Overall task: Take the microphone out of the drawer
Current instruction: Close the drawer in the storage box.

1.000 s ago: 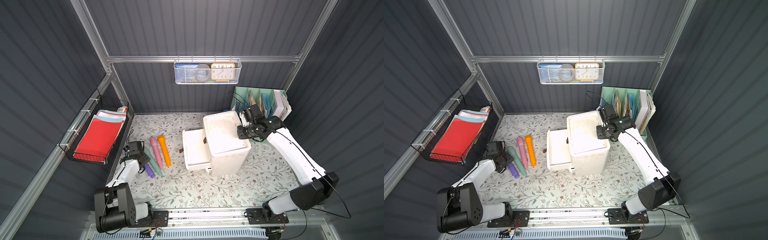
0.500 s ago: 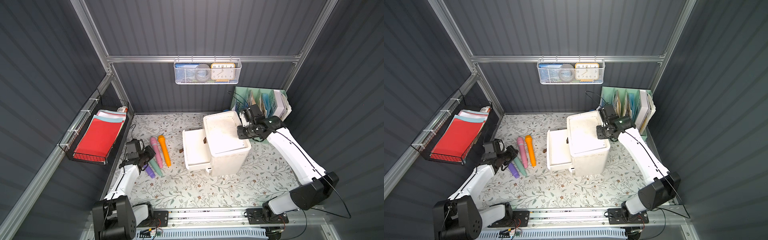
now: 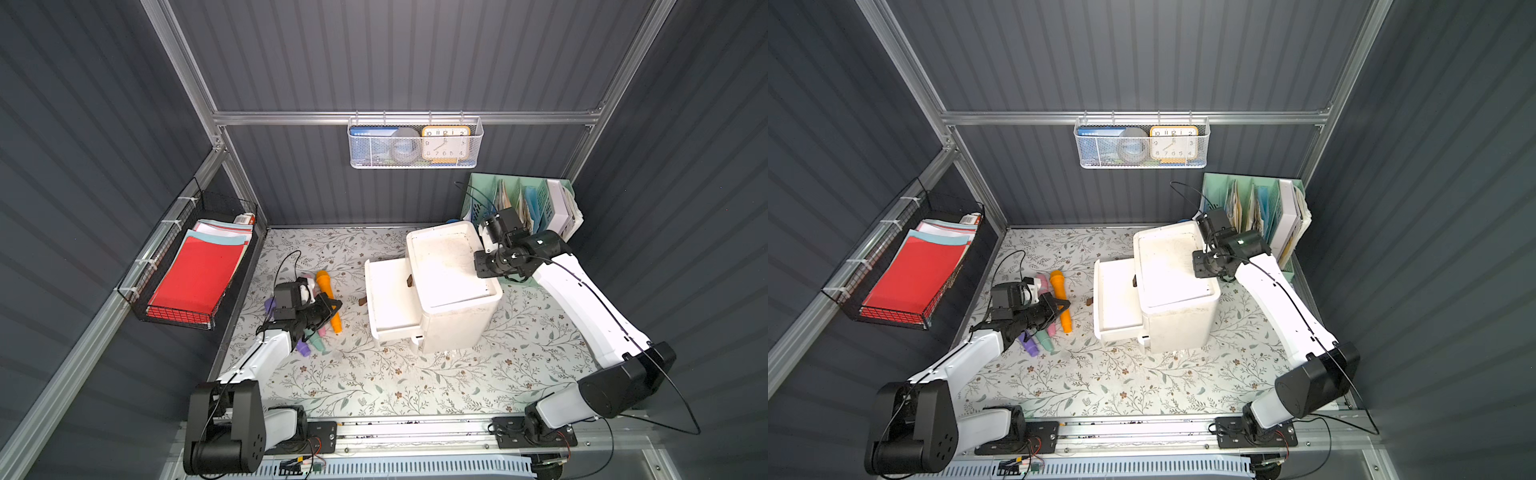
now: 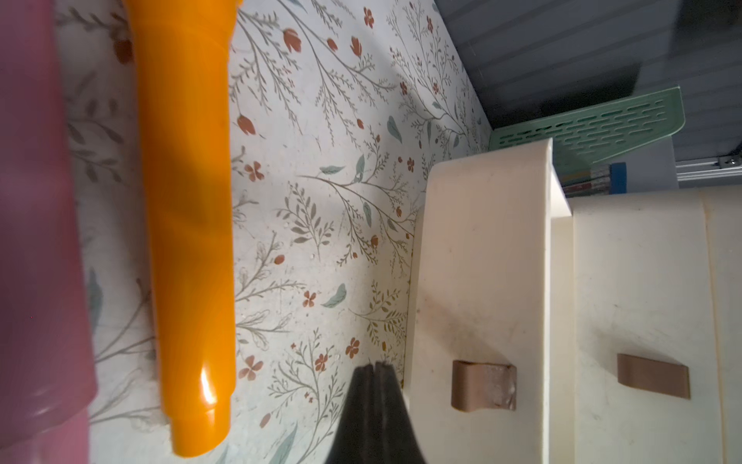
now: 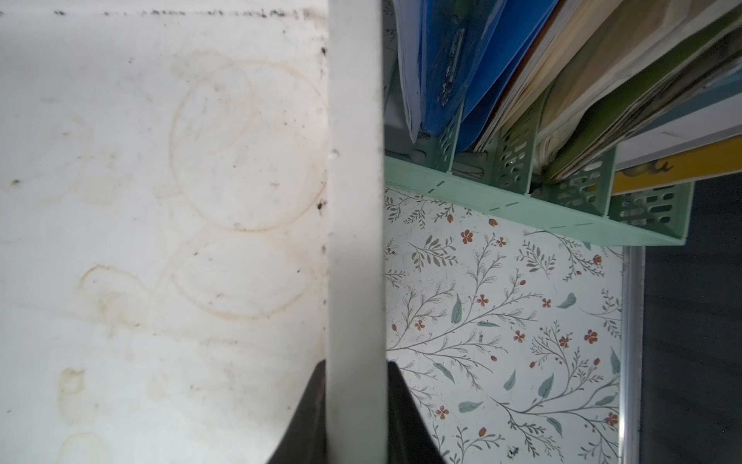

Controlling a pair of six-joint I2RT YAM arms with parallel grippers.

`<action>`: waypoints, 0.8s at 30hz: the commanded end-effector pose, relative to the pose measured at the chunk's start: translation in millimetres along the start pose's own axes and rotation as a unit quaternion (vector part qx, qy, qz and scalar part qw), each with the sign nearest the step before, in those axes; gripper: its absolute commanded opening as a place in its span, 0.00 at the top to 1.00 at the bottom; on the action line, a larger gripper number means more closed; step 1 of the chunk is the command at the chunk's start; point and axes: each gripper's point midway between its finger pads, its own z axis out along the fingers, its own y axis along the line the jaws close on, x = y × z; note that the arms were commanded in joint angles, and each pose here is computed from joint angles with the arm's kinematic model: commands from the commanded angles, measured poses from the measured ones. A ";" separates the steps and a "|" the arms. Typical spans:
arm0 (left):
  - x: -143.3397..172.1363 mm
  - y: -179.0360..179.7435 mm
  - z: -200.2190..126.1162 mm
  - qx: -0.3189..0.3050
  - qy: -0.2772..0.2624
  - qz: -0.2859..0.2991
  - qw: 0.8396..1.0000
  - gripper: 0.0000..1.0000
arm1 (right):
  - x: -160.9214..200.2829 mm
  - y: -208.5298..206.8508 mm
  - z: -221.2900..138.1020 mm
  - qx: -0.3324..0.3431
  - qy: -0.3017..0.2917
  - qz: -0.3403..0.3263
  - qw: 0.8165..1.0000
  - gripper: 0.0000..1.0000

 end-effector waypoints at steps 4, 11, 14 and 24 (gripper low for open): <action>13.7 -28.0 12.9 0.062 0.040 0.005 0.997 1.00 | 59.8 3.0 56.8 0.016 0.152 -0.021 0.988 1.00; 24.7 -38.2 25.7 0.071 0.067 0.013 0.995 1.00 | 59.2 5.6 57.4 0.014 0.154 -0.020 0.988 1.00; 28.8 -43.1 29.9 0.078 0.073 0.012 0.994 1.00 | 59.3 5.7 57.0 0.014 0.155 -0.022 0.988 1.00; 43.4 -77.5 41.3 0.107 0.099 0.032 0.989 1.00 | 58.3 7.1 57.2 0.013 0.156 -0.021 0.987 1.00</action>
